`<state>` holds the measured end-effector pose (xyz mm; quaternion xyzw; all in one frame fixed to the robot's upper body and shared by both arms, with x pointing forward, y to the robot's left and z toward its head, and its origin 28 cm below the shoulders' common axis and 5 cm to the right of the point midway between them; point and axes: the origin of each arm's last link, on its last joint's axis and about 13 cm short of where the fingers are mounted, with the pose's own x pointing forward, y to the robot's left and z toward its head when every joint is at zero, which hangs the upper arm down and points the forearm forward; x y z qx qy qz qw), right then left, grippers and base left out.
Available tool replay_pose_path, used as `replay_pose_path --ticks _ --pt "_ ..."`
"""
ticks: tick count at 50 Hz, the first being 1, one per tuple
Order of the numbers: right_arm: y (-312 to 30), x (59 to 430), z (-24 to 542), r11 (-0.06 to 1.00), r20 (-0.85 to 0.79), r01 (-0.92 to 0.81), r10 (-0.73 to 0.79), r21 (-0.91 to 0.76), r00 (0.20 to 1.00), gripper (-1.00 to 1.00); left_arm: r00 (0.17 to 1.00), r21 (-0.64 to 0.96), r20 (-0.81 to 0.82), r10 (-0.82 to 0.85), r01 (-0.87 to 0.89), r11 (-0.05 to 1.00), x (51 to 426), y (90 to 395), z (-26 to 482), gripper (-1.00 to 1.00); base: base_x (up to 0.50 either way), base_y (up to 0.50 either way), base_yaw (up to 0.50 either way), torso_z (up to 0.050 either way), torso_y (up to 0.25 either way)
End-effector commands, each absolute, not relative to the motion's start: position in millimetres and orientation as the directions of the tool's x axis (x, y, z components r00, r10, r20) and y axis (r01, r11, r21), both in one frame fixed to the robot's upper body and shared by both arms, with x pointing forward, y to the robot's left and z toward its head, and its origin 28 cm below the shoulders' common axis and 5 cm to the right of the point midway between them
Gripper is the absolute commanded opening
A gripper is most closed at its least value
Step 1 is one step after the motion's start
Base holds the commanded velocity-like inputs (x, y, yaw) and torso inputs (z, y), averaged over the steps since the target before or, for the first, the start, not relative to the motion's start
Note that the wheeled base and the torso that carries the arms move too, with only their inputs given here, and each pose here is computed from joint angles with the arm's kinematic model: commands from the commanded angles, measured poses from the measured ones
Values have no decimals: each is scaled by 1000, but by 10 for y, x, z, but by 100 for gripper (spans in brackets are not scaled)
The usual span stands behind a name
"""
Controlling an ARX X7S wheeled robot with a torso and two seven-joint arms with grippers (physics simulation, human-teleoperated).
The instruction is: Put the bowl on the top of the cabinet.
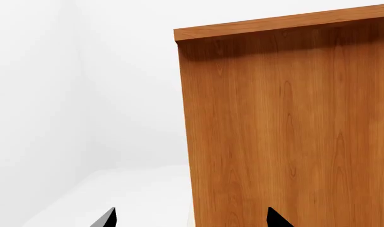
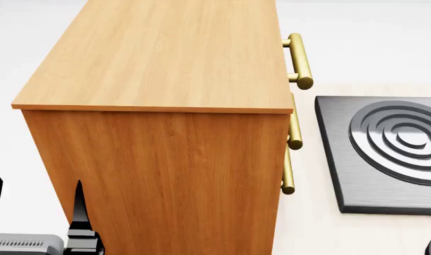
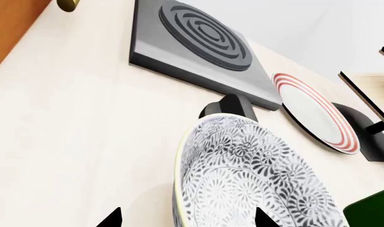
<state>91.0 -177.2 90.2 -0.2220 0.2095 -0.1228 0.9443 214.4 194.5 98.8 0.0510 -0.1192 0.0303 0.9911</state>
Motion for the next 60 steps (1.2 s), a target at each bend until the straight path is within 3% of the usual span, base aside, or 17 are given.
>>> replay_pose_path --ticks 1,60 --pt "-1781 930 899 871 -340 144 -329 -471 881 100 970 94 239 47 -71 993 2149 1942 989 100 0 0 0 0 0" --pt "-1826 1015 833 870 -350 156 -344 -467 872 100 970 93 239 50 -74 993 2148 1946 972 100 0 0 0 0 0"
